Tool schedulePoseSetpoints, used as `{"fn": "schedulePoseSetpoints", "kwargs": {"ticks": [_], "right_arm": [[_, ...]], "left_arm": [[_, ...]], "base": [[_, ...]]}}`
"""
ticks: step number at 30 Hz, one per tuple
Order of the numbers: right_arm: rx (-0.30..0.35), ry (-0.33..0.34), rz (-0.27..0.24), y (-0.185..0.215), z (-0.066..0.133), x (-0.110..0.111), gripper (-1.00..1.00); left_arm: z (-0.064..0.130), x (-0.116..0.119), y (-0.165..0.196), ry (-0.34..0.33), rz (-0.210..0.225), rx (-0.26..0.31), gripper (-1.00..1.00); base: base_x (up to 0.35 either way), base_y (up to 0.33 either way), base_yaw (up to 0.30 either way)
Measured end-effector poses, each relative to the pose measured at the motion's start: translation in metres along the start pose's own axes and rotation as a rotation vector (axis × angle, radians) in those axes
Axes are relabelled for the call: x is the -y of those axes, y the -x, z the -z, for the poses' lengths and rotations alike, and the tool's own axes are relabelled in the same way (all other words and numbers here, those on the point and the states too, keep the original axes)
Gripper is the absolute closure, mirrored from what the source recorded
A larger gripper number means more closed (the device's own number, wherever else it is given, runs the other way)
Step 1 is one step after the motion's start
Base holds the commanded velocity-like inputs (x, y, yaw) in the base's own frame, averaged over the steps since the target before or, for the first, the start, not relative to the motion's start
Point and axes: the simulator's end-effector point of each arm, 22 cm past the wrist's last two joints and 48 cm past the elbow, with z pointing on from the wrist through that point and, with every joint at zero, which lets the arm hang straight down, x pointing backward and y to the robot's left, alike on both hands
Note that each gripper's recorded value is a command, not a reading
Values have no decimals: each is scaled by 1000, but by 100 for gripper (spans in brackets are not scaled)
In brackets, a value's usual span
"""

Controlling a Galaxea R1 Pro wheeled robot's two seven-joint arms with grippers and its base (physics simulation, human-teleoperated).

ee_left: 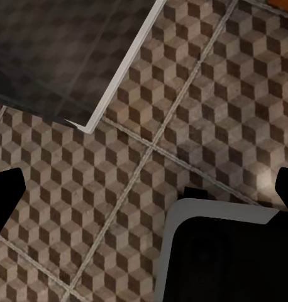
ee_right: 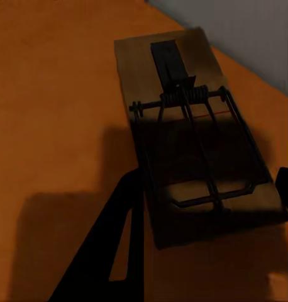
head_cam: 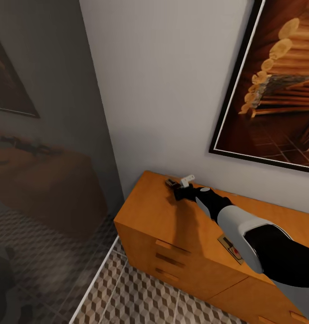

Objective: Take the four mousetraps from the cabinet in the bathroom and place them on the bathroom floor. Make sure all four end up on the same floor surface, and ensure that at least two of them are either under or directly next to the same bathroom sink.

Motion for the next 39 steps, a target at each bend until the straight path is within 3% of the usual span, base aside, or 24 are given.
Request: {"fn": "schedulePoseSetpoints", "kwargs": {"ticks": [8, 25, 39], "right_arm": [[6, 3, 2, 25, 2, -2, 100], [6, 6, 5, 28, 2, -5, 100], [4, 1, 6, 27, 1, -2, 100]], "left_arm": [[0, 0, 0, 0, 0, 0, -100], [0, 0, 0, 0, 0, 0, -100], [0, 0, 0, 0, 0, -1, -100]], "base": [[0, 0, 0], [-7, 0, 0], [-291, 0, 0]]}}
